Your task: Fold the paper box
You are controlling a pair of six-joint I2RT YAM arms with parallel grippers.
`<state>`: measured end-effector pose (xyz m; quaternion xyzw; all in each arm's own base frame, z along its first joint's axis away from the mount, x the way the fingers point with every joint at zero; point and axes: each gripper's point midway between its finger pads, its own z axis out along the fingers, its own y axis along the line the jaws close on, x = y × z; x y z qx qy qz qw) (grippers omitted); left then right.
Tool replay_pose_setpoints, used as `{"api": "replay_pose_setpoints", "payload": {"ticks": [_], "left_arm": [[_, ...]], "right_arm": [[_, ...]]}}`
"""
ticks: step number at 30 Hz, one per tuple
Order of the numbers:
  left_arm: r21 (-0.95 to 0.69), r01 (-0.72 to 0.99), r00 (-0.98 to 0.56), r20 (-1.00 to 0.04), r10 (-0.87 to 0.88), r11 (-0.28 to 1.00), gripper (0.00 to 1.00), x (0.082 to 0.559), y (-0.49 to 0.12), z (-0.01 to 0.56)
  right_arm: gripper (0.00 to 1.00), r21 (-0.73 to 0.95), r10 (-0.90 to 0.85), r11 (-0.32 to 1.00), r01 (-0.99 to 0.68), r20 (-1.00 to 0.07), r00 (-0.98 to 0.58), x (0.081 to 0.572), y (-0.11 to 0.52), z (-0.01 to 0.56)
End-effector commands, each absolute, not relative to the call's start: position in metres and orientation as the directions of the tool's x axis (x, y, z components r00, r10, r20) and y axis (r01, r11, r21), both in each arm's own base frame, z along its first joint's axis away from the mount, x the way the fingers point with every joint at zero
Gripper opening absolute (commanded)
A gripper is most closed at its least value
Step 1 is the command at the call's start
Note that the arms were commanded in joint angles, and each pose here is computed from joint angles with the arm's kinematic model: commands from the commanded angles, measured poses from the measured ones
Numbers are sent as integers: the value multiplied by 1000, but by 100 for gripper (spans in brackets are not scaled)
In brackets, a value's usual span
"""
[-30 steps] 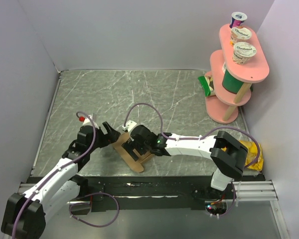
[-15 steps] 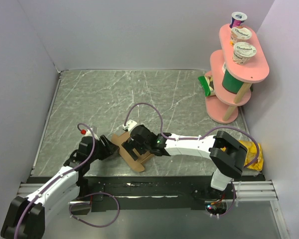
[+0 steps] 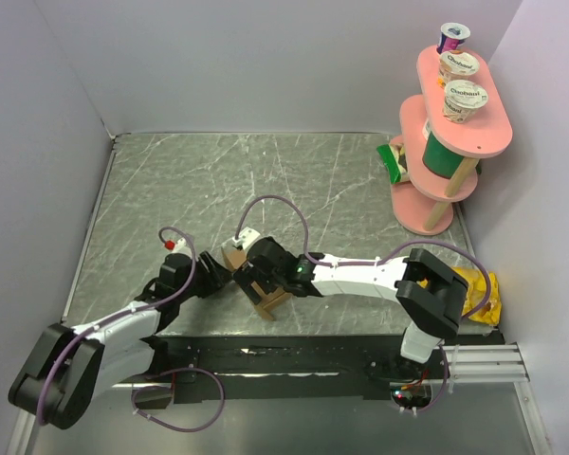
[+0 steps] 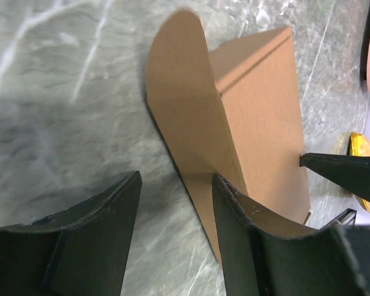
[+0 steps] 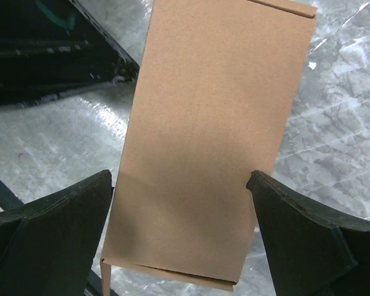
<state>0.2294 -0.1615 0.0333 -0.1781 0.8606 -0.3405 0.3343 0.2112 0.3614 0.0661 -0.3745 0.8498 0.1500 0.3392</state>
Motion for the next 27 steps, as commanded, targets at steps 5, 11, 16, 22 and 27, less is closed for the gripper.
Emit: {"api": "replay_pose_setpoints", "payload": {"ticks": [5,11,16,22,27], "left_arm": [[-754,-19,-724,-442,-529,657,57,234,-191,47],[-763,25,-711,-468,-525,646,58,232,-201,58],[-765,28,-700,-474,-534,643,58,229,-199,63],[-743,41,-672,-515,-532,668,61,228,-190,81],[-741,72,-600,-567,-565,668,64,231,-179,112]], "right_arm": [[100,-23,-591,687,-727,-599,-540,207,352,37],[100,-38,-597,718,-695,-547,-587,205,345,23],[99,-66,-556,772,-632,-553,-621,210,334,21],[90,-33,-545,768,-639,-557,-626,209,329,21],[82,45,-532,744,-666,-564,-632,211,325,26]]}}
